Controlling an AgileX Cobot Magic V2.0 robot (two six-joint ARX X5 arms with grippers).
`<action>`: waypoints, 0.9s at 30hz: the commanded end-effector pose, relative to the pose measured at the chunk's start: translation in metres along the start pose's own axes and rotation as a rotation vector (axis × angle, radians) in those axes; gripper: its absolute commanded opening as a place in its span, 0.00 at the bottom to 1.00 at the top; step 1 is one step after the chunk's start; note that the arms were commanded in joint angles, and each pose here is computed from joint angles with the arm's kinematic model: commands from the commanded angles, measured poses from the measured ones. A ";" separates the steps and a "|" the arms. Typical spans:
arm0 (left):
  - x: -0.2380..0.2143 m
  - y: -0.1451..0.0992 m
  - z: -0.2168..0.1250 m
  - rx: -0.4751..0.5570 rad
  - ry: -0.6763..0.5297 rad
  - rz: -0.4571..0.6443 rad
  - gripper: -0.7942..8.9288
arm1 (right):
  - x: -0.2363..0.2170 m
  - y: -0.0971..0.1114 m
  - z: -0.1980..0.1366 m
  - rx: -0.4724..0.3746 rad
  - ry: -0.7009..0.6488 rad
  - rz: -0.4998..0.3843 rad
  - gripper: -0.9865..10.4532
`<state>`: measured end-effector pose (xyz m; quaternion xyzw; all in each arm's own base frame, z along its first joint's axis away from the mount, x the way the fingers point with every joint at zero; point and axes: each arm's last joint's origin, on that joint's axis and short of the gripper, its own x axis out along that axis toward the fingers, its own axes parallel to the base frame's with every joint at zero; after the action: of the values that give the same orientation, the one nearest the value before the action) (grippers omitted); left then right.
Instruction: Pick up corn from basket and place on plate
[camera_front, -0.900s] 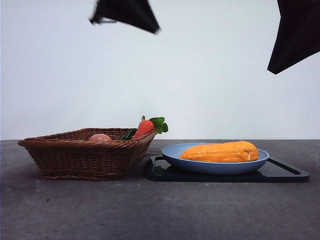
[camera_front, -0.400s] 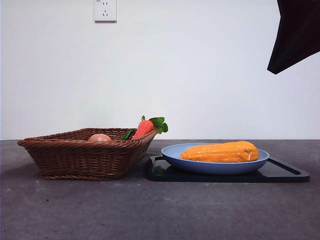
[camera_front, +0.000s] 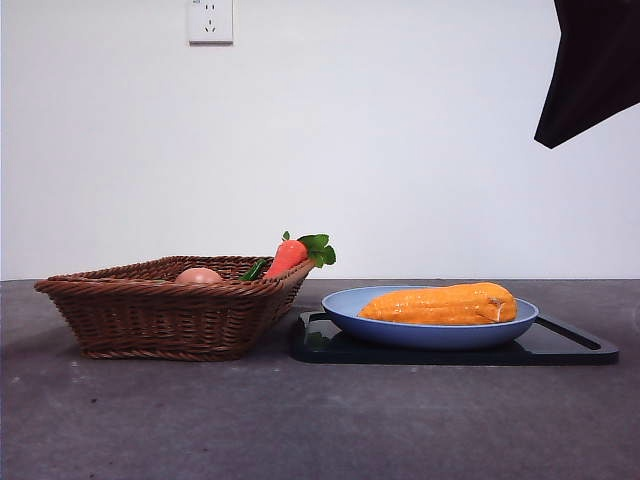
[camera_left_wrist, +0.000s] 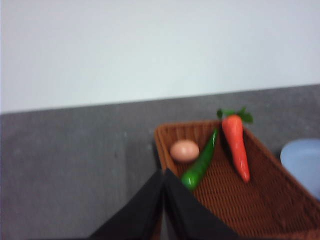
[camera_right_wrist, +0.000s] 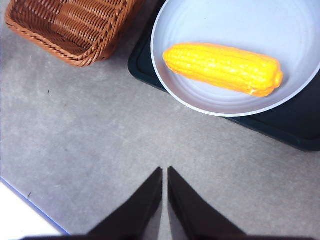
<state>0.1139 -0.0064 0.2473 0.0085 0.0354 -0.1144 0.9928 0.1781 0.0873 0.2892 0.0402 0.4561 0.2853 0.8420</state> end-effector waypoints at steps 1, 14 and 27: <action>-0.003 -0.001 -0.018 -0.017 -0.003 0.013 0.09 | 0.002 0.000 0.001 0.007 0.000 0.001 0.09; -0.008 -0.003 -0.078 -0.053 0.019 0.029 0.09 | 0.002 0.000 0.001 0.007 0.000 0.001 0.09; -0.011 -0.004 -0.101 -0.094 0.096 0.030 0.09 | 0.002 0.000 0.001 0.007 0.000 0.001 0.09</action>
<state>0.0945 -0.0057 0.1576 -0.0292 0.0728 -0.0993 0.9920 0.1781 0.0873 0.2892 0.0402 0.4561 0.2853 0.8420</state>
